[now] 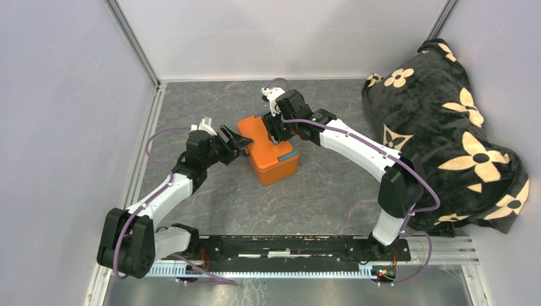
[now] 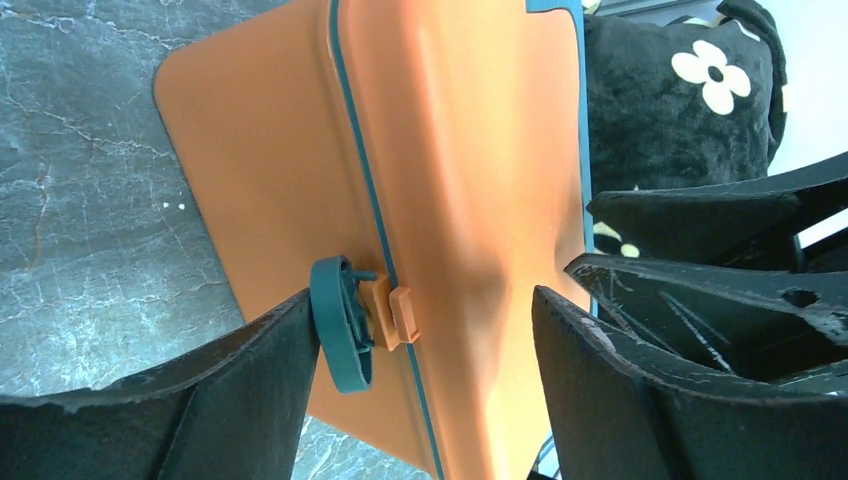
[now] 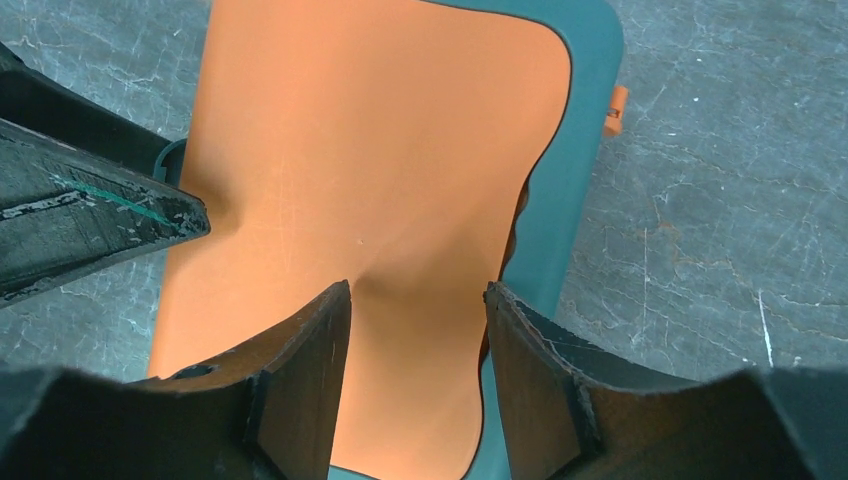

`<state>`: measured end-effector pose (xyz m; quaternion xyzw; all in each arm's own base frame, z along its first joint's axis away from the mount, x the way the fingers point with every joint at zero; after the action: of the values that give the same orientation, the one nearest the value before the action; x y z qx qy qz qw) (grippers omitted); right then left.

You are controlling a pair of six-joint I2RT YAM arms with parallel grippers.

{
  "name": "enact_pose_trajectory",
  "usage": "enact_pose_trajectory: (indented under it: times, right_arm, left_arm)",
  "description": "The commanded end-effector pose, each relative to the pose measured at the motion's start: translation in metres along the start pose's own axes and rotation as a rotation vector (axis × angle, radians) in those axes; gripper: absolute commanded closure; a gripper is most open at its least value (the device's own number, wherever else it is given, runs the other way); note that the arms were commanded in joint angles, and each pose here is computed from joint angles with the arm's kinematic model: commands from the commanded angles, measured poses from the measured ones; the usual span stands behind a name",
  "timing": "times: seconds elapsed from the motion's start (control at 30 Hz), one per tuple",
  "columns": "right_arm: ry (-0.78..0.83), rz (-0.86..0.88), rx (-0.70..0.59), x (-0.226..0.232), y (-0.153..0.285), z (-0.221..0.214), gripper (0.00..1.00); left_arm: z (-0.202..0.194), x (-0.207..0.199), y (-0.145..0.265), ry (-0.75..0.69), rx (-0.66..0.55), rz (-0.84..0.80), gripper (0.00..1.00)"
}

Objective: Organize the medicine kit

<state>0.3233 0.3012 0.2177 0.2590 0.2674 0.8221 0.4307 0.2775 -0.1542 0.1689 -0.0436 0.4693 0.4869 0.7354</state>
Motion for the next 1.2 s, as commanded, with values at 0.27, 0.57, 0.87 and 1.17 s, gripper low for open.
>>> enact_pose_trajectory:
  times: [0.27,0.57,0.87,1.17]
  right_arm:
    - [0.024,0.022,0.029,0.003,-0.007,0.001,0.42]
    - [0.022,0.048,0.046,0.005,-0.009,-0.003,0.42]
    - [0.021,0.047,0.05,0.004,-0.011,-0.004,0.42]
    - [0.02,0.044,0.059,0.003,-0.012,-0.01,0.42]
  left_arm:
    - [0.013,-0.004,0.002,-0.085,0.008,0.053,0.28]
    - [0.013,-0.002,0.004,-0.121,0.077,0.122,0.35]
    - [0.005,-0.007,0.008,-0.103,0.112,0.123,0.38]
    - [0.003,-0.017,0.008,-0.109,0.116,0.128,0.46]
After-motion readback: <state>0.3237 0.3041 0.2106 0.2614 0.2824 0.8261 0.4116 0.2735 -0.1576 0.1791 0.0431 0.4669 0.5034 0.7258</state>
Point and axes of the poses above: each gripper's point midway between its finger pads, its own y axis back along the fingers, its own x axis along the line the jaws close on, z = x × y, the point moved 5 cm from there along y, back along the fingers, and after that the axes turned 11 degrees about -y, right-handed, at the moved point
